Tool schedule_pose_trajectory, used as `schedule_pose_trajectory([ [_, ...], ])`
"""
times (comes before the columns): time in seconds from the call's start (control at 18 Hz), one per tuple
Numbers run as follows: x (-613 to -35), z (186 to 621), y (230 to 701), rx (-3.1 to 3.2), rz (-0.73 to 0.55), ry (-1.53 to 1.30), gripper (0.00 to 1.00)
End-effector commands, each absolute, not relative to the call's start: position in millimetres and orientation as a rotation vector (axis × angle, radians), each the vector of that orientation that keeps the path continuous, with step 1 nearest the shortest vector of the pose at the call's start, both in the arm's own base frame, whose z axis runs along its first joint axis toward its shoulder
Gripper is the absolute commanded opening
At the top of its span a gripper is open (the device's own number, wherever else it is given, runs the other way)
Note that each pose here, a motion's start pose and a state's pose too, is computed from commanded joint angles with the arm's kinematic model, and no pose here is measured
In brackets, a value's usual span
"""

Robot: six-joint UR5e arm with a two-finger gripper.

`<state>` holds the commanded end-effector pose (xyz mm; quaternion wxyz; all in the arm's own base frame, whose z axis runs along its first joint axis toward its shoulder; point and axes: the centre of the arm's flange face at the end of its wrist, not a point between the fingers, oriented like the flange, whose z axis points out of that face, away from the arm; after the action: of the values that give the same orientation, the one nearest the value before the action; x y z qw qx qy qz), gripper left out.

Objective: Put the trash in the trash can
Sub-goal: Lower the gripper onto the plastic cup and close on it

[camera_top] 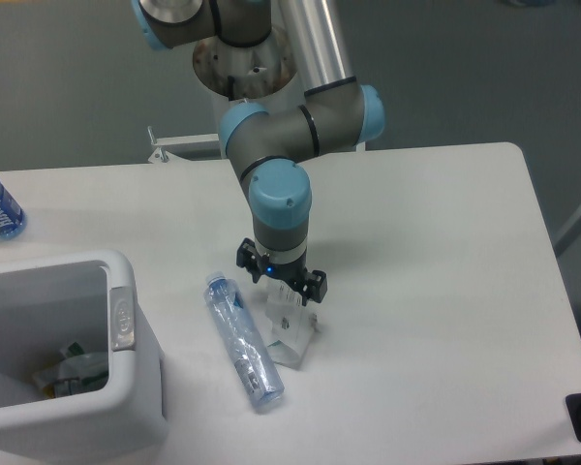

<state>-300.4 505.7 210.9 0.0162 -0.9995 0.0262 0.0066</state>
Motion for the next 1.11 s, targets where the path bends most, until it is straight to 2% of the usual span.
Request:
schedule_pose_trajectory([
  [0.28,-302.4,209.9,507.1,-3.111,0.026,0.081,1.00],
  [0.33,-303.3,209.3,507.9,-3.112,0.027,0.079,0.97],
  [0.67,-307.9,214.2,512.5,-3.104,0.044,0.074,0.58],
  [0.83,-310.9,218.9,514.0,-3.097,0.058,0.074,0.33],
  [1.0,-312.9,220.3,515.9,-3.095,0.064,0.076,0.14],
  [1.11,-317.5,224.1,516.5,-3.089,0.076,0.081,0.08],
])
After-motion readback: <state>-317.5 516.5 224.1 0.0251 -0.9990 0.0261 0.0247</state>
